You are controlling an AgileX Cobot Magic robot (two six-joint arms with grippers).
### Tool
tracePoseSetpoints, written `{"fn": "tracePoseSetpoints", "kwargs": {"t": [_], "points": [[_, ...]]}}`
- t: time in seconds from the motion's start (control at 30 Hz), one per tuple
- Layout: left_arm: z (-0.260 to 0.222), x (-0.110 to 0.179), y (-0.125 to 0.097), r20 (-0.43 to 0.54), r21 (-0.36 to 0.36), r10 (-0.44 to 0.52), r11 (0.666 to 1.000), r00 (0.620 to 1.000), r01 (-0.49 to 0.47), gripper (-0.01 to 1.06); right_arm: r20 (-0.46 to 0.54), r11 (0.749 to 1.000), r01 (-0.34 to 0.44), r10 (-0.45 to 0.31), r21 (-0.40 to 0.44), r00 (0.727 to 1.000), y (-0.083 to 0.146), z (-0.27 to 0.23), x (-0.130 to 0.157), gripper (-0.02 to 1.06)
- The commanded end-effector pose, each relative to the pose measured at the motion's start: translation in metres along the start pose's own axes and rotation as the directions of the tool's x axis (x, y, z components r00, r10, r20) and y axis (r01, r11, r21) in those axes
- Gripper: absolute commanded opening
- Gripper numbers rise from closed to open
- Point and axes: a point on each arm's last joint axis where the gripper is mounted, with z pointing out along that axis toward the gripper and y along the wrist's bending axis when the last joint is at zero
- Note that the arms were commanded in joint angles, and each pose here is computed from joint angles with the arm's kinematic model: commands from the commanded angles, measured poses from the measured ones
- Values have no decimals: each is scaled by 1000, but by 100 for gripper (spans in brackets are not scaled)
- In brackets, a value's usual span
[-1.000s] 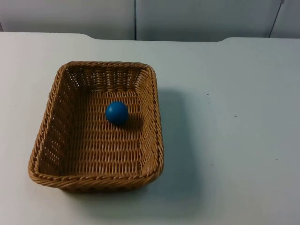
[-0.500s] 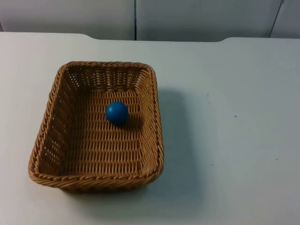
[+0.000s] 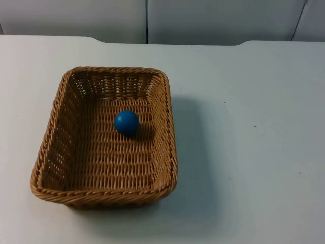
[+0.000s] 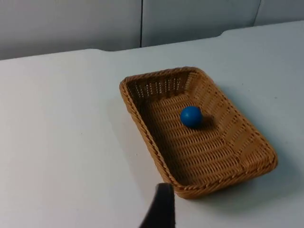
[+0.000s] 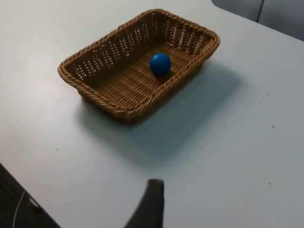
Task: Pick up the basket with the left hand and place the ball into the basket with the right hand.
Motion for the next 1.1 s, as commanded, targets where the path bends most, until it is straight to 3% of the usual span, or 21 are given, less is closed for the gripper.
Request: {"fn": "tracePoseSetpoints", "kwargs": {"t": [0.0,0.3,0.8,0.9,1.07], "points": [[2,2,2,-8,-12,-4,1000,1000,3,74,3,1000,-4,4,13,1000,-1,-4,6,81],[23,18,10,-86,-62,0,998,996,-6,74,-36,1000,3,-2,30,999,-2,-5,15,81],[23,18,12,-79,-83,13,996,997,-19,75,-35,998,-17,19,55,999,-4,-5,15,81],[23,18,12,-78,-81,12,997,997,-18,80,-34,998,-17,19,55,999,-4,-5,14,81],[23,18,12,-78,-80,11,997,997,-17,104,-6,999,-12,12,41,1000,-2,2,15,81]]}}
